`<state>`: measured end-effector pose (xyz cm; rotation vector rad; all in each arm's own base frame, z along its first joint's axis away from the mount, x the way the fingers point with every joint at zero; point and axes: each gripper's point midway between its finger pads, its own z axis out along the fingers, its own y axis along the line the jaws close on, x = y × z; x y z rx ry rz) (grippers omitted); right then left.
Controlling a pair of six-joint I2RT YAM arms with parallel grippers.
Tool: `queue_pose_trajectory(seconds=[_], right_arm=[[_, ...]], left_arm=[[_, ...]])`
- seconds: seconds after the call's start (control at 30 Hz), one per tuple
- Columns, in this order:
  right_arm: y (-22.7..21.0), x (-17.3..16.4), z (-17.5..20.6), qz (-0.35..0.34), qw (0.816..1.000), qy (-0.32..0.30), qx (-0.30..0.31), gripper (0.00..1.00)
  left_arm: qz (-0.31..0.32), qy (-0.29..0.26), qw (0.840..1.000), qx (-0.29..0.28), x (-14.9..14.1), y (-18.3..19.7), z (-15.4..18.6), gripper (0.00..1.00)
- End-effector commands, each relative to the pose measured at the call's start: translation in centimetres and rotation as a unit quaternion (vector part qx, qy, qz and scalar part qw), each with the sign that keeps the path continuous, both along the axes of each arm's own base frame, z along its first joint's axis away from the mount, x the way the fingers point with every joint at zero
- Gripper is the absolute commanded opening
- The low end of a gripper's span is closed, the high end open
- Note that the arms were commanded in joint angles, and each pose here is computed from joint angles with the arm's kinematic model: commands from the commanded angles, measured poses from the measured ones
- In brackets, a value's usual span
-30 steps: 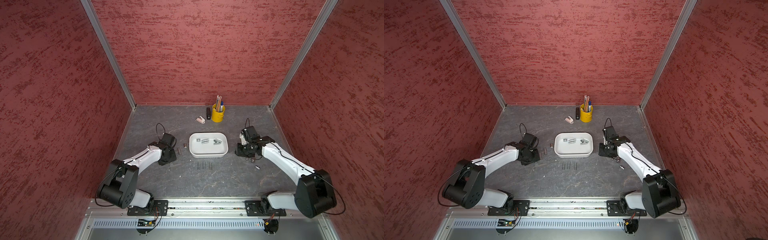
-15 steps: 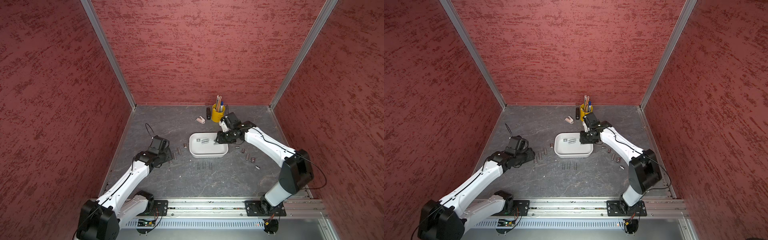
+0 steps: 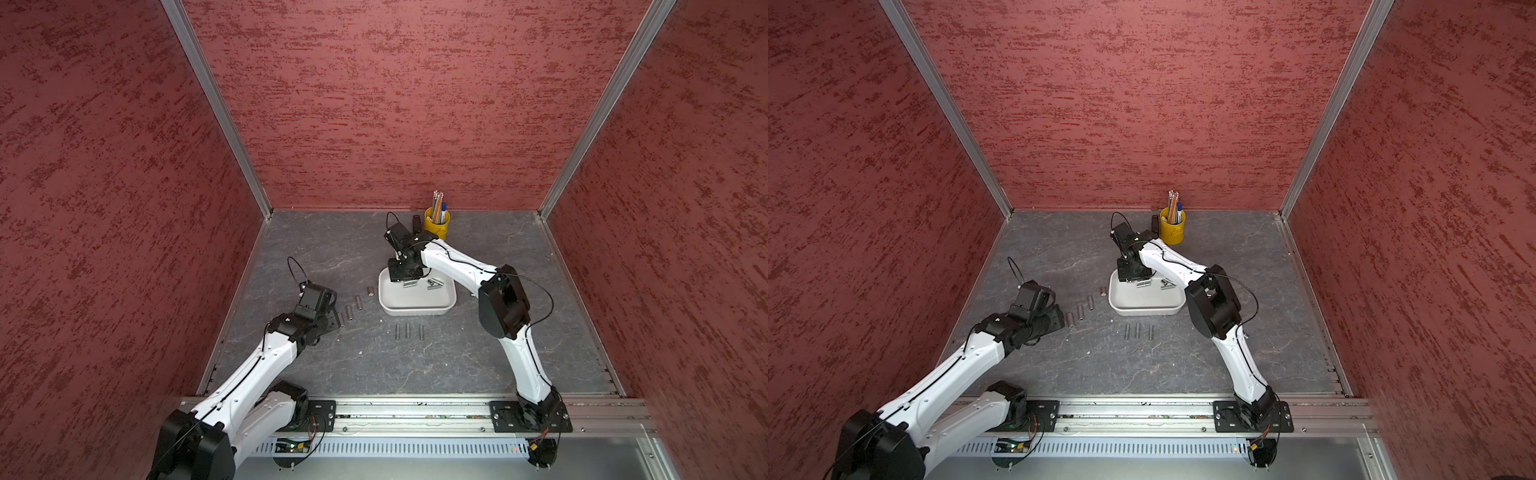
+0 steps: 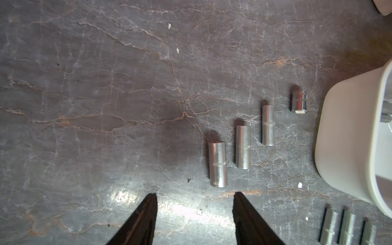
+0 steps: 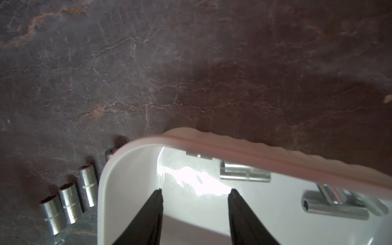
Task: Take out the socket from the storage box
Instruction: Pick up the socket head from the storage box.
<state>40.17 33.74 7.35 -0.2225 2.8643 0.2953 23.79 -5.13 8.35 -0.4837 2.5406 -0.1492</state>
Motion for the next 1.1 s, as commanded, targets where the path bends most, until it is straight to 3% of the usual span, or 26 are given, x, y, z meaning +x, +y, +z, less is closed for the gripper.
queue_pose_trajectory(seconds=[0.0,0.53,0.7,0.87,1.07], right_arm=[[-0.4,0.2,-0.6,-0.012,0.999,0.001,-0.031,0.53],[1.2,1.6,-5.0,-0.016,0.999,0.007,-0.05,0.44],[1.2,1.5,-5.6,-0.015,0.998,0.01,-0.053,0.34],[1.4,1.7,-3.8,-0.013,0.999,-0.004,-0.044,0.22],[1.3,1.3,1.4,0.003,0.999,-0.037,-0.018,0.17]], left_arm=[[0.001,-0.023,1.0,0.001,0.5,0.1,0.5,0.61],[0.003,-0.029,1.0,0.003,0.5,0.2,0.6,0.61],[0.003,-0.027,1.0,0.003,0.5,0.2,0.5,0.61],[0.002,-0.027,1.0,0.003,0.6,0.1,0.5,0.61],[0.002,-0.027,1.0,0.003,0.6,0.1,0.5,0.61]])
